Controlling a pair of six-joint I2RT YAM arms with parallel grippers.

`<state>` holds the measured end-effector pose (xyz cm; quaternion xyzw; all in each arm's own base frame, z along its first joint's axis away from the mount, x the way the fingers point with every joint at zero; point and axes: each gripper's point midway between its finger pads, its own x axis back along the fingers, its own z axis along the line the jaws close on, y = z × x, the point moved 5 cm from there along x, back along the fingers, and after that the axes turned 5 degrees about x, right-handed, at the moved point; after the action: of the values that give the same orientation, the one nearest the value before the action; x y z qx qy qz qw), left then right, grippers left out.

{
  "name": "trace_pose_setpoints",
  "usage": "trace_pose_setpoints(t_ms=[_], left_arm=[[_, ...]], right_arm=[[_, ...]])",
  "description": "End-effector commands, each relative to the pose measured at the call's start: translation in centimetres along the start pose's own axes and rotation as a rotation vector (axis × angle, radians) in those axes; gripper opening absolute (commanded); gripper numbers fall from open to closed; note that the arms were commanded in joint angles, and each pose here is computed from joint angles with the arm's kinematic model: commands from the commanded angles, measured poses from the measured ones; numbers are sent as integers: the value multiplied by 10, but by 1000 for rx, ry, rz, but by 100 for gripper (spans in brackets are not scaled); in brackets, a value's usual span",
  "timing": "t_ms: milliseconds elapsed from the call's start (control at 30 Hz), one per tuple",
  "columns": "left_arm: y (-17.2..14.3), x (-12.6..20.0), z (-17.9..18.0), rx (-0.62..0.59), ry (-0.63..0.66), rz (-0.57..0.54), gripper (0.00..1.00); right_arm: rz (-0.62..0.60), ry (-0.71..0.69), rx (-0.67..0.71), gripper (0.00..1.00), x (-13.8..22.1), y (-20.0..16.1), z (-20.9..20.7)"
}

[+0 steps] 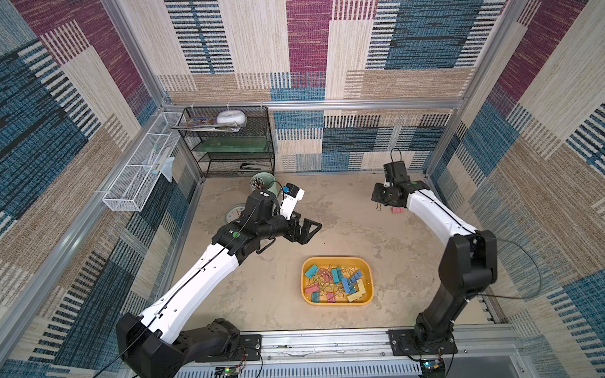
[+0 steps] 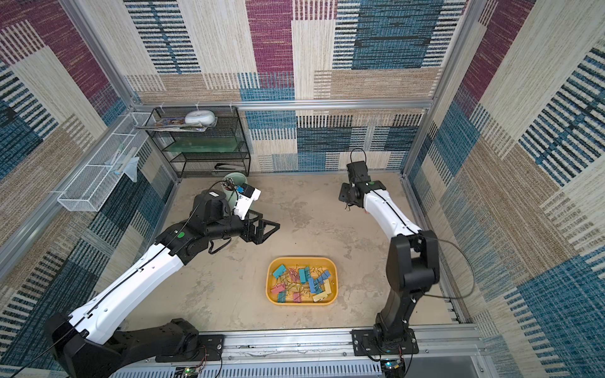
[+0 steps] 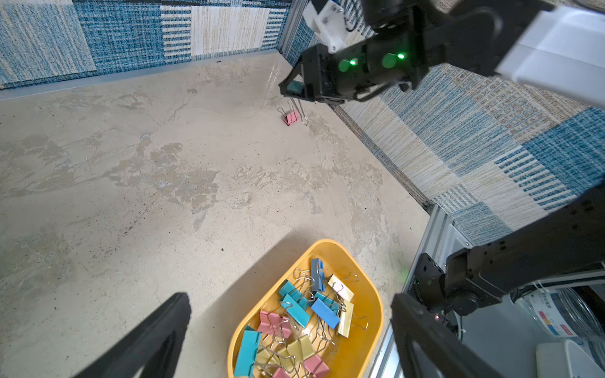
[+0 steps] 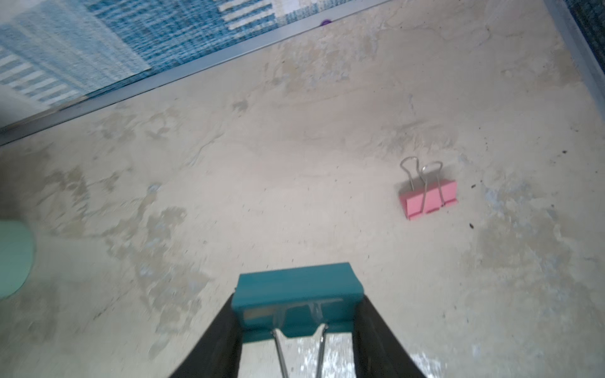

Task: Put the binder clips in the storage box
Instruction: Pick up the binder clip at the center of the board, then place the binder clip in the storage box.

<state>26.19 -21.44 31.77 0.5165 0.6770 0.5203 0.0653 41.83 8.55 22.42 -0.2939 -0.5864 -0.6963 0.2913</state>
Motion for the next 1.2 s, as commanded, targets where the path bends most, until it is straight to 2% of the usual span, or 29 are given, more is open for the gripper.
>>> trace_pose_setpoints(t_ms=[0, 133, 300, 433, 567, 633, 900, 967, 1067, 1167], left_arm=[[4, 0, -2, -28, -16, -24, 99], [1, -2, -7, -50, -69, -4, 100], [-2, -6, -20, -52, -198, 24, 99], [-4, -9, -22, -51, -223, 28, 100], [-3, -8, -14, -47, -152, 5, 100], [-2, -4, -6, -52, -71, -30, 99], [1, 6, -6, -85, -37, -84, 99], [1, 5, -6, -79, -43, -74, 99], [-1, 2, -5, -67, -48, -62, 99], [0, 2, -6, -67, -52, -60, 100]], right_arm=[[-64, 155, 54, 35, 46, -20, 20], [-71, 293, 107, 32, 96, -71, 38], [33, 428, 142, 29, 121, -137, 58], [147, 514, 176, 29, 121, -182, 75], [213, 600, 237, 28, 123, -210, 104], [234, 591, 285, 28, 121, -221, 118], [339, 563, 344, 33, 97, -256, 129], [347, 553, 351, 39, 95, -259, 129], [327, 567, 346, 55, 97, -255, 132], [292, 584, 339, 67, 102, -248, 135]])
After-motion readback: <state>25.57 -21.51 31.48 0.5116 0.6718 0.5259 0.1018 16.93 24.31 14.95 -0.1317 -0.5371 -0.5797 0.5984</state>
